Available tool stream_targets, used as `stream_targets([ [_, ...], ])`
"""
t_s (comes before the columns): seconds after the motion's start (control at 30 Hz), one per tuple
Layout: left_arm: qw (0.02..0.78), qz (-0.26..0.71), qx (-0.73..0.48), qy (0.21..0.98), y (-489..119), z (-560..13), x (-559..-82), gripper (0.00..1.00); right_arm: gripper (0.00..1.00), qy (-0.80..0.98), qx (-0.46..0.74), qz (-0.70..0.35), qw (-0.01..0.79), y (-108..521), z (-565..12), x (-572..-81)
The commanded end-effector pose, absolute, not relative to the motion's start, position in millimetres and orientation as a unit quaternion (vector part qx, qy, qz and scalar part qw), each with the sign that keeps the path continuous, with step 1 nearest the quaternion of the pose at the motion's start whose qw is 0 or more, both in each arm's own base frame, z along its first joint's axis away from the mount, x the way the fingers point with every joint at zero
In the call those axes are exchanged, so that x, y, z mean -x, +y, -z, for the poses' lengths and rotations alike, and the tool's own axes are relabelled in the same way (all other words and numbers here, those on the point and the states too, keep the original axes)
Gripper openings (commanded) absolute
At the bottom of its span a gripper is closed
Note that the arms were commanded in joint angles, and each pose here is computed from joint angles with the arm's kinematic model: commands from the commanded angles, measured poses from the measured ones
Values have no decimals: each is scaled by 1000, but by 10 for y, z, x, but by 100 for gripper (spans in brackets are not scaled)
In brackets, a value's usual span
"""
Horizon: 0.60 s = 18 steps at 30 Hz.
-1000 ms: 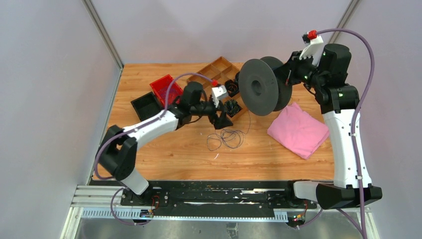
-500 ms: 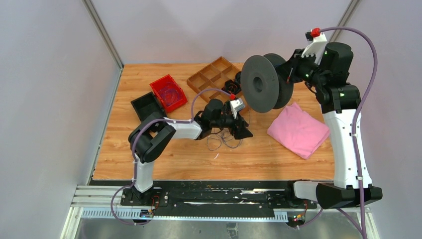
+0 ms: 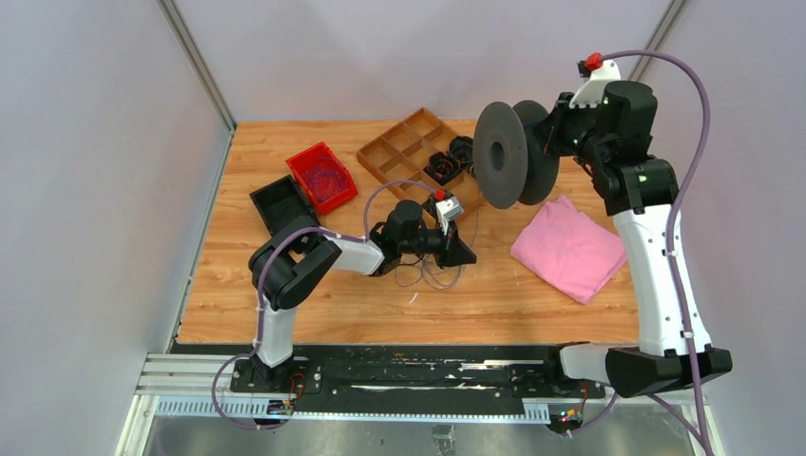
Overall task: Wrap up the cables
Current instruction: Wrap the cable around the cable reel.
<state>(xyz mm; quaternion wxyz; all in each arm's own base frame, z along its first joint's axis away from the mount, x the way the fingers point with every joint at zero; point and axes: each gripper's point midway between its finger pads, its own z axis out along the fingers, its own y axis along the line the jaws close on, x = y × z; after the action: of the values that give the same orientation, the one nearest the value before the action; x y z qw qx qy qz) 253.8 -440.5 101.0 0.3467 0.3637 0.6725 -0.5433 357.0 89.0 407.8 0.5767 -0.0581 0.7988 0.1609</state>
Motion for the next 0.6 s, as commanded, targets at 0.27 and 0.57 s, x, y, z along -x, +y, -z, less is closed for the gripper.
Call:
stream_targets([
  [0.27, 371, 516, -430, 641, -4423, -1406, -2246, 0, 1, 791, -8, -63, 609, 1050, -4105, -3996],
  [0.57, 339, 516, -482, 622, -4540, -1477, -1919, 1, 1, 798, -31, -31, 601, 1108, -3913, -4255],
])
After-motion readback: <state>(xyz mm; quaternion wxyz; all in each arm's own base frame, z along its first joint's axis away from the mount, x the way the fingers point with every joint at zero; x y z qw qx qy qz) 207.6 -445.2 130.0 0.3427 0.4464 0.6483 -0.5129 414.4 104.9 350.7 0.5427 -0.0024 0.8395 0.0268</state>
